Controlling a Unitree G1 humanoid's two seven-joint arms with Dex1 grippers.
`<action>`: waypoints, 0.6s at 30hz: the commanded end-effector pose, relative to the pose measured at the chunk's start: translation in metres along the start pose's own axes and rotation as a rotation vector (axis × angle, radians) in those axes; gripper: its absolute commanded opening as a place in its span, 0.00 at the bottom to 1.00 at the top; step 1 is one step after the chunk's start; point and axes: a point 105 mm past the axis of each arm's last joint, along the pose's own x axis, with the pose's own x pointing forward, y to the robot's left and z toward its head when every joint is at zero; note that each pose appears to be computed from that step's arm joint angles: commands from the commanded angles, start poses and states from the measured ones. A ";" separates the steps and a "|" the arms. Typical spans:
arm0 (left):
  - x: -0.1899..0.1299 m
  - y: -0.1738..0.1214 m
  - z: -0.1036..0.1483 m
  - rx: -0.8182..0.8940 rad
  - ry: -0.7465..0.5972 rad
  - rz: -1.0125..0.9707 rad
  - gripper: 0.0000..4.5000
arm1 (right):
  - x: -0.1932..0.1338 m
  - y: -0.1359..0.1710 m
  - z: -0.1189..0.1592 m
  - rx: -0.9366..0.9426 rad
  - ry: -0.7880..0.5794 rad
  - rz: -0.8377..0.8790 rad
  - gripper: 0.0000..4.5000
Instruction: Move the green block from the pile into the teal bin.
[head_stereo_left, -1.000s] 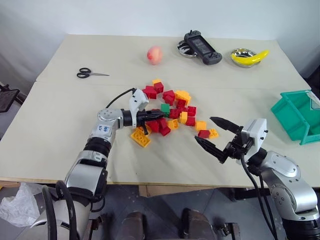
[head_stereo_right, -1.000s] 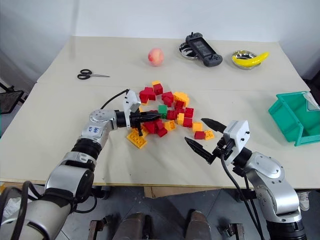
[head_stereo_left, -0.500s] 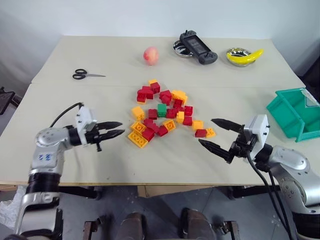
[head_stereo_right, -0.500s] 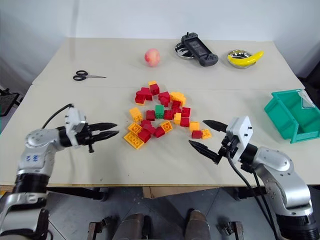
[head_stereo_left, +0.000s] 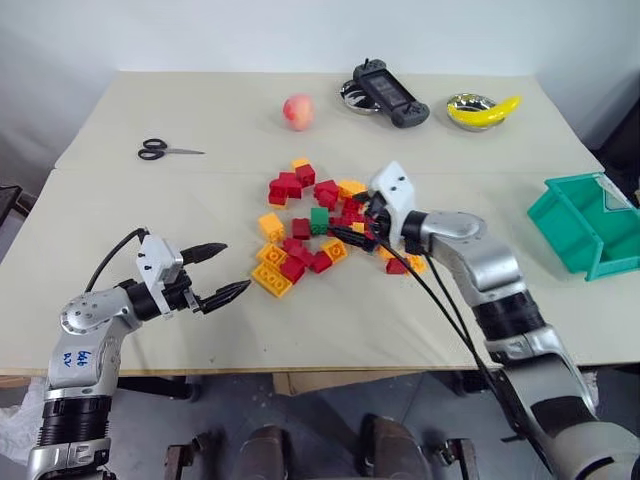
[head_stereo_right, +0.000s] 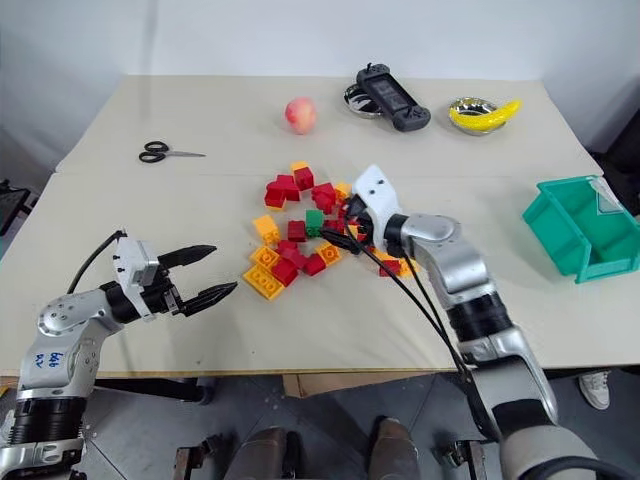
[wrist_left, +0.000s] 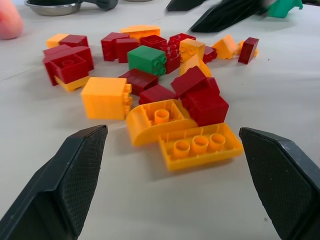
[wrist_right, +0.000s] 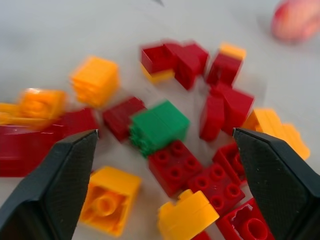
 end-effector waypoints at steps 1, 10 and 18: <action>0.004 -0.005 0.008 0.020 -0.037 -0.011 0.99 | 0.020 0.002 0.013 -0.001 -0.005 -0.017 1.00; 0.006 -0.009 0.006 0.013 -0.043 -0.011 0.99 | 0.054 0.021 0.013 0.024 0.024 -0.016 1.00; 0.008 -0.006 0.010 0.026 -0.054 0.001 1.00 | 0.061 0.012 0.012 0.069 0.046 -0.089 0.91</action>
